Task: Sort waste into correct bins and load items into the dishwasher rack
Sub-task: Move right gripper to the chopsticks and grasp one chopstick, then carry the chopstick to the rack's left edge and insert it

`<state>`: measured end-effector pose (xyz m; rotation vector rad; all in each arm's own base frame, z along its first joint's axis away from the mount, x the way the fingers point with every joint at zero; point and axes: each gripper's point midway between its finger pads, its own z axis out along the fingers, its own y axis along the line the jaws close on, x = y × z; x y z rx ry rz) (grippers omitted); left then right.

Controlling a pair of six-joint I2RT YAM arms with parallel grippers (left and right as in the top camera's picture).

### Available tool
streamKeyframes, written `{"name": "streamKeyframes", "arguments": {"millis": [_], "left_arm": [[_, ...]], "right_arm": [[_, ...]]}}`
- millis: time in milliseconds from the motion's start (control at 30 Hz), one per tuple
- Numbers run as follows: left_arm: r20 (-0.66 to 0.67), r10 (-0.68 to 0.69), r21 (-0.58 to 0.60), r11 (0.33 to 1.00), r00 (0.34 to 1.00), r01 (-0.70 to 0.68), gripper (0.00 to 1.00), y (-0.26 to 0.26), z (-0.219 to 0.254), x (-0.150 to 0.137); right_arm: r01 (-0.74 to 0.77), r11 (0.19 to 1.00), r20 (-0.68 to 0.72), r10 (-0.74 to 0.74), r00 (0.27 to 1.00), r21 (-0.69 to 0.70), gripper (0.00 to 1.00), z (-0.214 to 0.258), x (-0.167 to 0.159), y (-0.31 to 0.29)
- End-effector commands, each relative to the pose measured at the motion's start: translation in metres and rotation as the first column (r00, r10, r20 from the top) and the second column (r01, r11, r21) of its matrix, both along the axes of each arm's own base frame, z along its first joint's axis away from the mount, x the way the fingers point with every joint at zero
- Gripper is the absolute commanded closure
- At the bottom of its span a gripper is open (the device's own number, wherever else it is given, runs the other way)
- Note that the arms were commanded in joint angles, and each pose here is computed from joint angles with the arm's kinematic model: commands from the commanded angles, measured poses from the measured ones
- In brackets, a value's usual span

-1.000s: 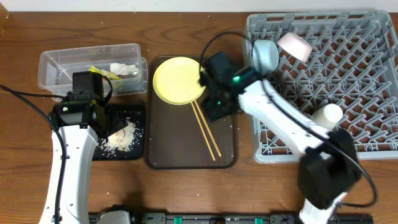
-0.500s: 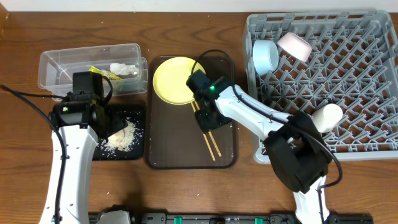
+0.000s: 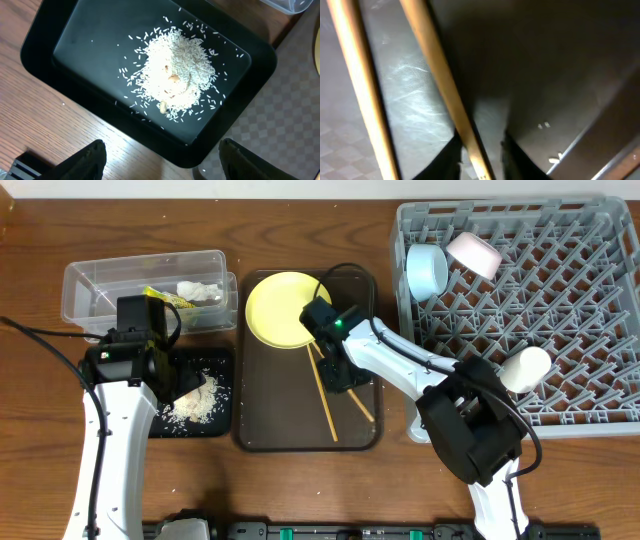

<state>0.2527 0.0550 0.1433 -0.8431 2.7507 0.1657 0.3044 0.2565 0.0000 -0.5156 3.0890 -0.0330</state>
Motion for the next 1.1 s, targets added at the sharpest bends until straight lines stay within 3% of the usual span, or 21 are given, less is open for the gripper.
{"name": "streamKeyframes", "arguments": {"millis": [0, 167, 533, 767, 1067], "left_arm": [[-0.002, 0.019, 0.008, 1.000, 1.000, -0.019, 0.25, 0.003, 0.000, -0.002], [-0.002, 0.020, 0.008, 1.000, 1.000, -0.020, 0.25, 0.003, 0.000, -0.002], [-0.003, 0.019, 0.008, 1.000, 1.000, -0.019, 0.25, 0.003, 0.000, -0.002], [-0.002, 0.019, 0.008, 1.000, 1.000, -0.019, 0.25, 0.003, 0.000, -0.002], [-0.002, 0.019, 0.008, 1.000, 1.000, -0.019, 0.25, 0.003, 0.000, -0.002]], "right_arm": [[0.035, 0.997, -0.013, -0.036, 0.999, -0.068, 0.82, -0.016, -0.008, -0.010], [0.036, 0.997, -0.018, -0.037, 0.999, -0.073, 0.99, -0.016, -0.008, -0.012], [0.077, 0.996, 0.011, -0.076, 0.997, -0.045, 0.99, 0.008, 0.002, -0.023], [0.111, 0.990, 0.159, -0.124, 0.979, 0.086, 0.99, 0.085, 0.031, -0.041], [0.165, 0.976, 0.252, -0.196, 0.948, 0.139, 0.99, 0.155, 0.037, -0.100]]}}
